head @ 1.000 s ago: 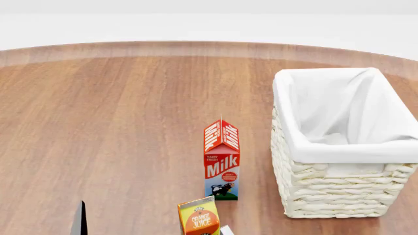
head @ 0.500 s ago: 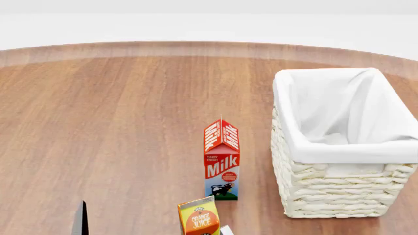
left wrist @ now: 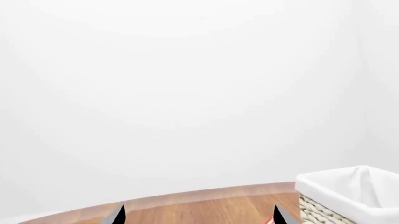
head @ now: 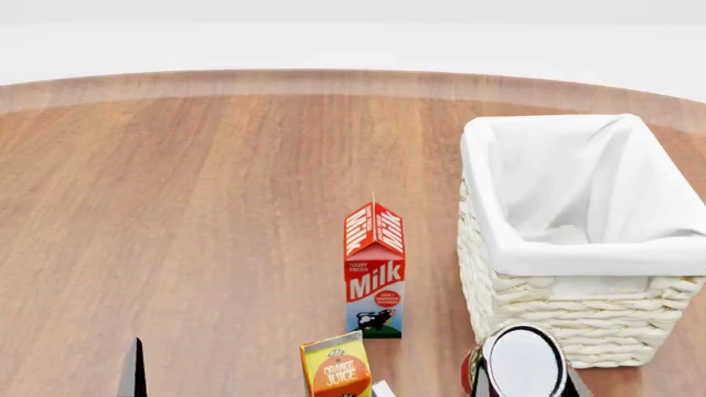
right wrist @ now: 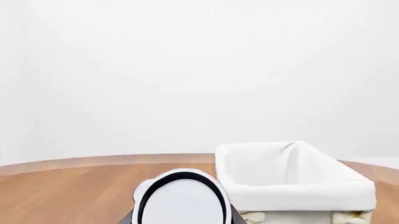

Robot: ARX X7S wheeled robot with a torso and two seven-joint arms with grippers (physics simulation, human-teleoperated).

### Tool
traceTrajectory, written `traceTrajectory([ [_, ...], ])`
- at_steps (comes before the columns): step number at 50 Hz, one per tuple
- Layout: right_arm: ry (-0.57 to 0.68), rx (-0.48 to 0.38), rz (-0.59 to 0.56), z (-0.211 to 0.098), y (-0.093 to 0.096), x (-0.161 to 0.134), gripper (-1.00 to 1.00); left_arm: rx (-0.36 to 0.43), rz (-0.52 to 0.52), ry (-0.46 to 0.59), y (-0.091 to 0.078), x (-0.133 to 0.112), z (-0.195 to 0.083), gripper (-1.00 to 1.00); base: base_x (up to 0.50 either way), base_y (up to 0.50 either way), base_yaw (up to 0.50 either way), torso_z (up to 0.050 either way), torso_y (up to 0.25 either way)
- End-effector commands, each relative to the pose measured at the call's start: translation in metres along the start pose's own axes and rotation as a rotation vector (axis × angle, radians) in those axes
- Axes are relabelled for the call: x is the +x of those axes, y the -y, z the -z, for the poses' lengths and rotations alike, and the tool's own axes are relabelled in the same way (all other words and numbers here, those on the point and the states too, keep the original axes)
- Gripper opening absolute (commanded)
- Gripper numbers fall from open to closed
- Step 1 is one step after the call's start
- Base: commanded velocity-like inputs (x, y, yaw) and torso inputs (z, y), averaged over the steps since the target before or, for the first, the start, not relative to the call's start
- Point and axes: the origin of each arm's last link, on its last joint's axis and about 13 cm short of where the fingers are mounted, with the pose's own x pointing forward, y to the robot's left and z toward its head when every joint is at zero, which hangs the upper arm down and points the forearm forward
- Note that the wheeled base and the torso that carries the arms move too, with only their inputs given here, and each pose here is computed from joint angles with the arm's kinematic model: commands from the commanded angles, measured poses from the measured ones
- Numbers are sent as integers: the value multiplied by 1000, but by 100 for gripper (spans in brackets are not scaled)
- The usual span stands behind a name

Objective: Pick up the tomato sauce, and put it in the basket.

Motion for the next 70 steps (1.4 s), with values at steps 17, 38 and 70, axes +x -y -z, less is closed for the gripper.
traceTrajectory([
  [17,180,-21,89,-67,15,91,-100,-3,-6,-2,-1,0,0,100,0,0,0,0,0],
  [38,106,-52,160,-82,34,193,-100,-3,-4,-5,0,1,1,100,0,0,0,0,0],
  [70,-41,-71,252,-69,58,292,-100,0,-5,-18,0,3,6,100,0,0,0,0,0],
])
